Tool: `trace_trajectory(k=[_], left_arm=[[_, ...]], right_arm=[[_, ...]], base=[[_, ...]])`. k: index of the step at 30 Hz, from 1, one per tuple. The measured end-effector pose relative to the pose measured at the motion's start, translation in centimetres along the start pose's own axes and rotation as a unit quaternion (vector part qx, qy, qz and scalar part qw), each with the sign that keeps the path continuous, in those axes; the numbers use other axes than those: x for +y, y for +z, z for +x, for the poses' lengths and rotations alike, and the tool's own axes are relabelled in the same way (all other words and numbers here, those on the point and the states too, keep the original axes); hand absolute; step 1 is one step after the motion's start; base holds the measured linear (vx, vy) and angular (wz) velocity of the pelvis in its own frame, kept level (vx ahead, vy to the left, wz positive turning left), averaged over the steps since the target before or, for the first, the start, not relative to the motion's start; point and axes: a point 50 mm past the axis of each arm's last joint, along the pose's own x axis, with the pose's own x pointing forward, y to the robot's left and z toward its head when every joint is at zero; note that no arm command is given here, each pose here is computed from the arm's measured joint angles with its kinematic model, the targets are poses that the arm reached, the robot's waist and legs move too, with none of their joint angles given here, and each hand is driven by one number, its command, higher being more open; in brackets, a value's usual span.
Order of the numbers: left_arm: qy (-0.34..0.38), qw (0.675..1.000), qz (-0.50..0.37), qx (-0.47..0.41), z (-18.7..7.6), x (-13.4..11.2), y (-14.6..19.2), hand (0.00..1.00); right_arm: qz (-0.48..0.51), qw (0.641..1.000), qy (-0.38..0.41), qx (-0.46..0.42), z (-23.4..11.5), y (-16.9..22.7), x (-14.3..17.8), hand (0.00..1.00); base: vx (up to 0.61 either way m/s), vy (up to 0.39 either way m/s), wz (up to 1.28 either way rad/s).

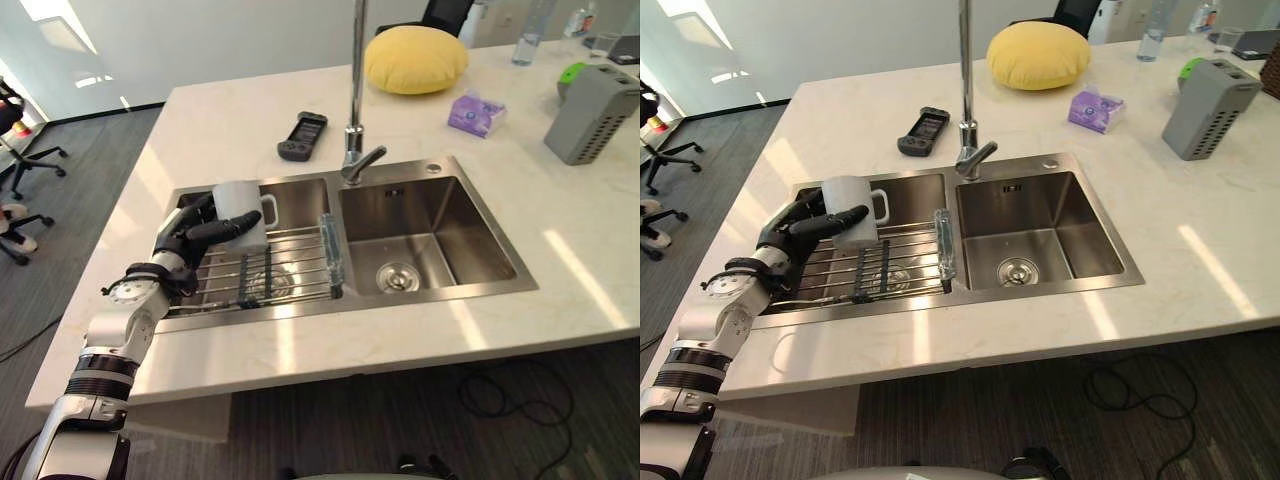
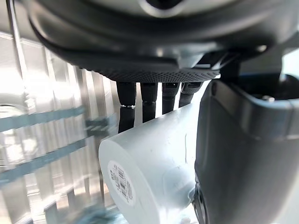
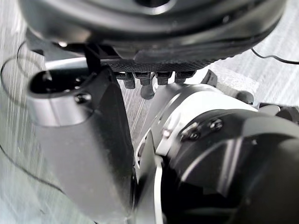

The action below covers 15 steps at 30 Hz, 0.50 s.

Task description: Walk over to the sink, pick up the cup, carry it to the dishwasher, place the cup inside the dishwasher, then close the dishwasher door

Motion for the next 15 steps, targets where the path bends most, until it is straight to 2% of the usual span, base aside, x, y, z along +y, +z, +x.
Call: trace_trajectory(k=[3, 8, 11, 15], left_arm=[[0.013, 0.997, -0.074, -0.013, -1.2, 1.2, -0.3, 0.00], [0.048, 0.987, -0.151, -0.037, -2.9, 2.8, -1.6, 0.00], [0.088, 0.984, -0.144, -0.058, -4.1, 4.0, -2.2, 0.00], [0.148, 0.978, -0.103, -0.102, -5.7, 4.0, -2.4, 0.00]], right_arm=[[-0.007, 1.000, 0.000, 0.000, 0.0, 0.1, -0.1, 1.00], [-0.020, 1.000, 0.001, 0.005, 0.1, -0.2, 0.0, 1.00], [-0.041, 0.999, 0.004, 0.009, 0.2, -0.4, 0.3, 1.00], [-0.061, 0.998, 0.001, 0.010, 0.2, -0.2, 0.2, 1.00]], base=[[-0.04, -0.009, 0.15], [-0.01, -0.006, 0.07], [0.00, -0.004, 0.11], [-0.01, 0.011, 0.24]])
